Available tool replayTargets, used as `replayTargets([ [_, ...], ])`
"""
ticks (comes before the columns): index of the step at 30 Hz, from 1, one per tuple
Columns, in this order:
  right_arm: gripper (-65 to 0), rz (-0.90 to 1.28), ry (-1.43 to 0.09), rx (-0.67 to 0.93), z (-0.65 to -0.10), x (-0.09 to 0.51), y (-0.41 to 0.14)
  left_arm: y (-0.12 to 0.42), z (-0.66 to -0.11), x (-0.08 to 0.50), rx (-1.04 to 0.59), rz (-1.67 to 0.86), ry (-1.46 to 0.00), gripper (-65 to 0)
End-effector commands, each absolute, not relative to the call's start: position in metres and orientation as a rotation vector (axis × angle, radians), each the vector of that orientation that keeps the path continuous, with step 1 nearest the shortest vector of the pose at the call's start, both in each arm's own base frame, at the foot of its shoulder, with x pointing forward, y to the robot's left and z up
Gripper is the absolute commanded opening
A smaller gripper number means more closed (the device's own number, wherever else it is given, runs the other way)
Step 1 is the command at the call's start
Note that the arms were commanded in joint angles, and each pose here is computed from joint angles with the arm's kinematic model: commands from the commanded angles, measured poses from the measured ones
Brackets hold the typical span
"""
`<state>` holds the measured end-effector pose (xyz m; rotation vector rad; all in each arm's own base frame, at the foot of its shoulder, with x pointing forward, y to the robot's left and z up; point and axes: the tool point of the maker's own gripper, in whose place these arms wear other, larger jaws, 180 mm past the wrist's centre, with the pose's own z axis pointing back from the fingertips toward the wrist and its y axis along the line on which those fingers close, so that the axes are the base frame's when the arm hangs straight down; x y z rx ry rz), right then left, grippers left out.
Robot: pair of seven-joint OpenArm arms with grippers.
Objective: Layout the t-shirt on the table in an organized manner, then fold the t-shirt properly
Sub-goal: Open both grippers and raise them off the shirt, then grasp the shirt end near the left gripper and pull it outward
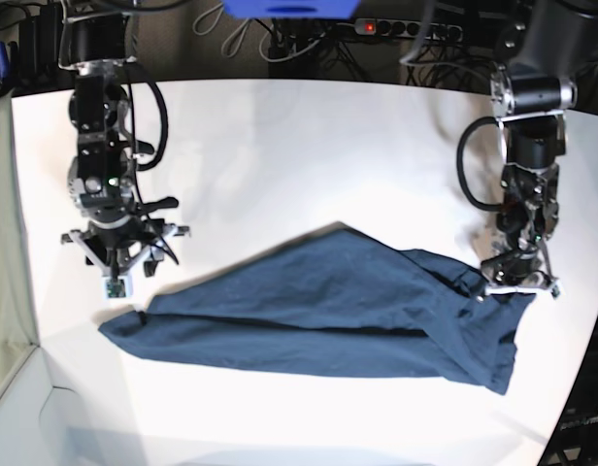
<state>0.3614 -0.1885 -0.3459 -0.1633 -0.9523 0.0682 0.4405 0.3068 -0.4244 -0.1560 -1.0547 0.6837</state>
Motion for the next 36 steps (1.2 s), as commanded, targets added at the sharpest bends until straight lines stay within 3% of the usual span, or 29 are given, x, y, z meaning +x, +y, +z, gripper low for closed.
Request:
replayTargets([
  [1,-37.3,0.073,-1.012,-0.174,-0.328,0.371,-0.191,0.309,-0.414,0.449,-0.162,0.68,-1.071,-60.6],
  [2,-37.3,0.073,-1.012,-0.174,-0.328,0.371,-0.191,0.31,-0.413,0.449,-0.162,0.684,-1.072,-65.0],
  [5,-37.3,0.073,-1.012,-0.174,-0.328,0.371,-0.191,0.309,-0.401,0.454,-0.165,0.673,-1.107,-62.6],
  [8,-37.3,0.072,-1.012,-0.173,-0.328,0.371,-0.19,0.302,-0.38,0.456,-0.197,0.628,-1.155,-65.0],
  [13,-37.3,0.074,-1.011,-0.17,-0.33,0.371,-0.189,0.301,-0.298,0.45,-0.356,0.648,-1.301,-64.6],
  [22,-37.3,0.076,-1.013,-0.167,-0.329,0.371,-0.187,0.259,-0.133,0.422,-0.591,0.433,-1.576,-64.6],
  [26,-37.3,0.076,-1.016,-0.167,-0.328,0.372,-0.187,0.257,-0.115,0.413,-0.632,0.415,-1.605,-64.6],
  [36,-37.3,0.07,-1.006,-0.138,-0.332,0.37,-0.176,0.264,-0.13,0.413,-0.628,0.45,-1.576,-64.2],
])
